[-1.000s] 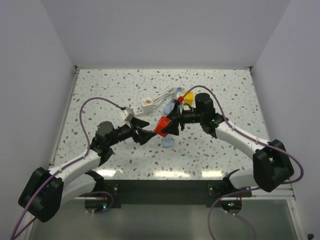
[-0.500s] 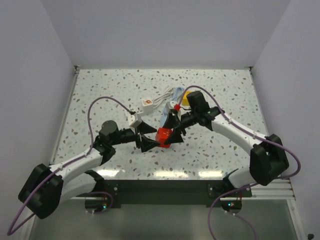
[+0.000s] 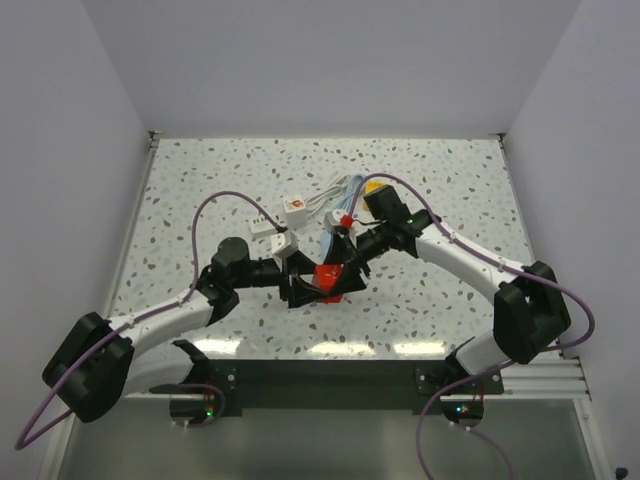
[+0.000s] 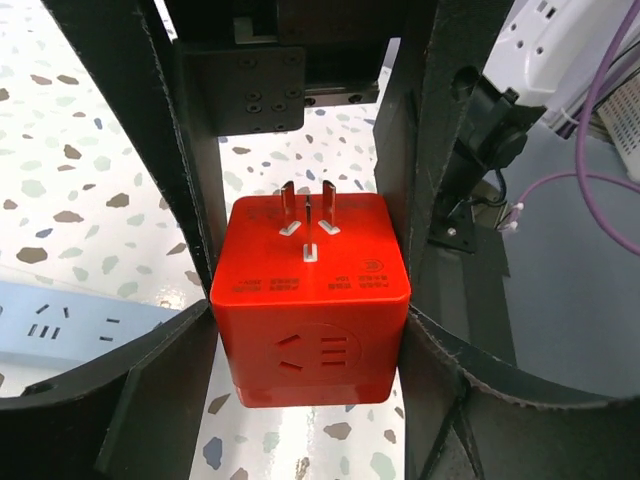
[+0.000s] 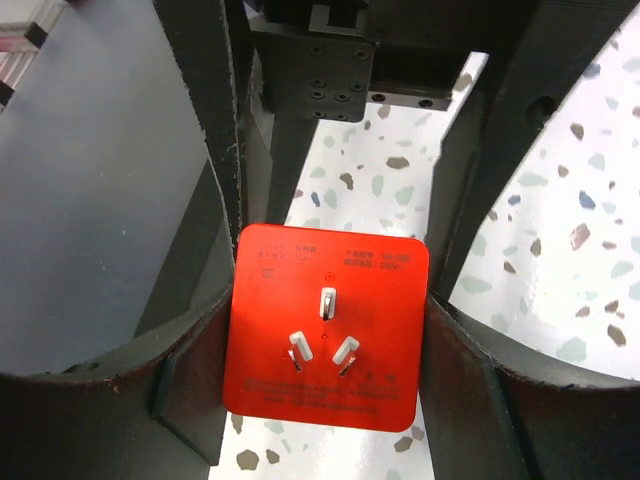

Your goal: Insert the plug

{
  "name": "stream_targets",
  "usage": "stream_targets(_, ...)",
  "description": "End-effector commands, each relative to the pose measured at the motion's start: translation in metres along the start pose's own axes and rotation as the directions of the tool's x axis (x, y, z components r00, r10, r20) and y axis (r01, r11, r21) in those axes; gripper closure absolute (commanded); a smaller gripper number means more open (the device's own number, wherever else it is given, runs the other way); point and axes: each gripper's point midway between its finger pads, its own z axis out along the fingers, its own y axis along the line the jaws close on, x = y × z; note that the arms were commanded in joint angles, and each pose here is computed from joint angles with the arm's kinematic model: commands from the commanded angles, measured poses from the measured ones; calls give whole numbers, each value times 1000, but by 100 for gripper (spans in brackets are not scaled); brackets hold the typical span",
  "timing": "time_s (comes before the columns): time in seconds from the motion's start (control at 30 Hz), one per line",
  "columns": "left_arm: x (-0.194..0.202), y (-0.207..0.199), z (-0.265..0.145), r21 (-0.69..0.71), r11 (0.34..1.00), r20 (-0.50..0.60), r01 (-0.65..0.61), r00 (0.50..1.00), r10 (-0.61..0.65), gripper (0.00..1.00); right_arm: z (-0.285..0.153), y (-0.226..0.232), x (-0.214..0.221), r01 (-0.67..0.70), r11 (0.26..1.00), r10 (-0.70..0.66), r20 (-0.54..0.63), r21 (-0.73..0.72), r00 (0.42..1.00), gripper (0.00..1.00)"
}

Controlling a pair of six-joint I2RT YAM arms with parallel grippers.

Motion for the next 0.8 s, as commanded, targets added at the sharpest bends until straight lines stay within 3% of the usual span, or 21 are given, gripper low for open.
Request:
stream_targets(0.0, -17, 5, 11, -16, 998, 19, -68, 997, 68, 31, 4, 10, -22, 67, 996, -65, 34, -53, 997, 99)
stream_targets(0.03, -12, 5, 13, -9, 998, 6, -64, 998, 64, 48, 4, 10, -22, 69, 996, -68, 32, -49, 997, 99)
stream_targets(0.1, -8, 2, 14, 11, 998, 1, -65, 998, 65, 66, 4, 5, -25, 66, 998, -65, 32, -21, 997, 98)
stream_targets(0.13, -5, -2, 15, 34, 997, -5, -63, 998, 63, 91, 4, 2, -27, 62, 998, -62, 32, -3, 998, 97)
stream_targets(0.17, -6, -5, 16, 43, 997, 4, -68, 998, 68, 100, 4, -2, -32, 58, 998, -58, 42, 19, 997, 93)
stream_targets(0.23, -4, -11, 18, 72, 995, 9, -64, 998, 63, 100, 4, -8, -30, 46, 998, -48, 36, 50, 998, 89)
stream_targets(0.47, -5, -30, 17, 163, 984, 60, -68, 996, 59, 100, 6, -13, -29, 43, 998, -45, 40, 41, 998, 62)
stream_targets(0.5, -6, -28, 17, 150, 987, 67, -63, 996, 53, 100, 7, -14, -28, 40, 998, -42, 39, 40, 998, 56)
stream_targets(0.63, -2, -19, 17, 96, 995, 73, -40, 997, 33, 100, 6, -20, -23, 41, 997, -43, 35, 59, 998, 50)
stream_targets(0.7, 5, -8, 19, 45, 999, 65, -14, 998, 11, 100, 4, -26, -19, 31, 996, -34, 33, 82, 999, 36)
stream_targets(0.77, 9, 0, 20, 8, 1000, 61, 6, 998, -6, 100, 1, -36, -18, 11, 994, -17, 47, 110, 999, 32)
